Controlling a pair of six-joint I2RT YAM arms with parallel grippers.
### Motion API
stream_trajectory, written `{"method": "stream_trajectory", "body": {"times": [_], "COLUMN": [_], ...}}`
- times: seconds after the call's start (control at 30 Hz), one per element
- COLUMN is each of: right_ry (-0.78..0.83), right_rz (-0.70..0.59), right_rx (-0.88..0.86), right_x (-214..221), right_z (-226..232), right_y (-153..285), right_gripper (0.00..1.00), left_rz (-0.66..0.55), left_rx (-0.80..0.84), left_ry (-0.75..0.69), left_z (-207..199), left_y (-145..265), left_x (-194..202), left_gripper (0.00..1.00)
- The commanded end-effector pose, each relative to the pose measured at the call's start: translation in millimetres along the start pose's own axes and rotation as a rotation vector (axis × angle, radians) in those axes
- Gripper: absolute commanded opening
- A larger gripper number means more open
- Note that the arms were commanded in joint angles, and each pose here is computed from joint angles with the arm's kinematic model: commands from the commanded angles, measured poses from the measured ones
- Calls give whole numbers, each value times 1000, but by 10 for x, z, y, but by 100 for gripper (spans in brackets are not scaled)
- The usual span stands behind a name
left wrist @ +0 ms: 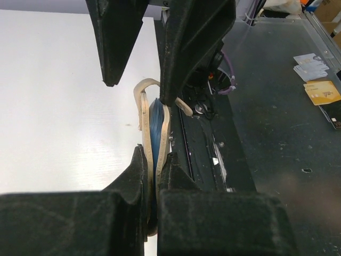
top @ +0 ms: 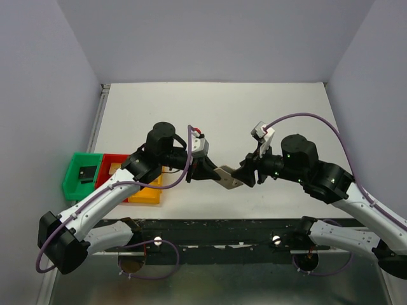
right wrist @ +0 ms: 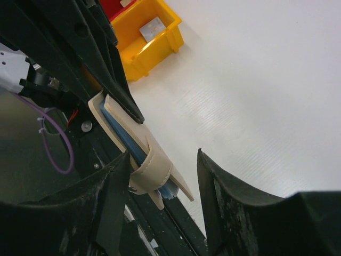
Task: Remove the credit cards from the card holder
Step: Remove the credit card from the card holder.
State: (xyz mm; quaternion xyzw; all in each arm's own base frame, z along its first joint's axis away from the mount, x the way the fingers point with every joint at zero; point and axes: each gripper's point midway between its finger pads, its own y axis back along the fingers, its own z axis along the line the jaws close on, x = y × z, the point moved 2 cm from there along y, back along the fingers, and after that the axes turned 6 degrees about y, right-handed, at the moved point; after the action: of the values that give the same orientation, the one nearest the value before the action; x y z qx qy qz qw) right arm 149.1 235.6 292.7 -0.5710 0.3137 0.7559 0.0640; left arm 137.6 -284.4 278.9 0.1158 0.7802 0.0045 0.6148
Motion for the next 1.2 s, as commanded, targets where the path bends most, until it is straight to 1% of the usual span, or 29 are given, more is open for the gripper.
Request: {"method": "stream_trajectory", "body": {"times": [0.0, 0.13, 0.33, 0.4, 0.53, 0.63, 0.83, 0.9, 0.97, 1.1, 1.17], "right_ry": [-14, -4, 26, 41, 66, 81, 67, 58, 64, 83, 95], "right_rz": [-49, -52, 19, 48, 39, 65, 96, 86, 56, -103, -158], "right_rx": [34, 58, 102, 147, 230, 277, 421, 455, 442, 320, 239], "right_x": [-67, -111, -29, 22, 45, 109, 157, 113, 31, -271, -390], "right_z": [-72, -114, -204, -280, -431, -517, -747, -799, -771, -542, -399], "right_y": [61, 55, 6, 25, 140, 204, 339, 387, 425, 556, 604], "right_gripper": [63, 64, 61, 61, 62, 62, 61, 61, 61, 63, 65], "left_rz": [-25, -6, -6, -9, -5, -2, 7, 11, 11, 18, 22], "left_rx": [50, 58, 70, 71, 75, 83, 89, 96, 99, 99, 98], "left_ry": [-103, -85, -121, -137, -145, -146, -138, -133, -130, -115, -107], "left_z": [-117, -124, -209, -238, -269, -291, -316, -327, -334, -329, -327], "left_y": [10, -12, -4, 19, 40, 48, 60, 58, 63, 59, 59], "left_x": [-104, -56, -93, -110, -99, -96, -87, -78, -74, -51, -49], "left_gripper": [0, 0, 0, 0, 0, 0, 0, 0, 0, 0, 0]}}
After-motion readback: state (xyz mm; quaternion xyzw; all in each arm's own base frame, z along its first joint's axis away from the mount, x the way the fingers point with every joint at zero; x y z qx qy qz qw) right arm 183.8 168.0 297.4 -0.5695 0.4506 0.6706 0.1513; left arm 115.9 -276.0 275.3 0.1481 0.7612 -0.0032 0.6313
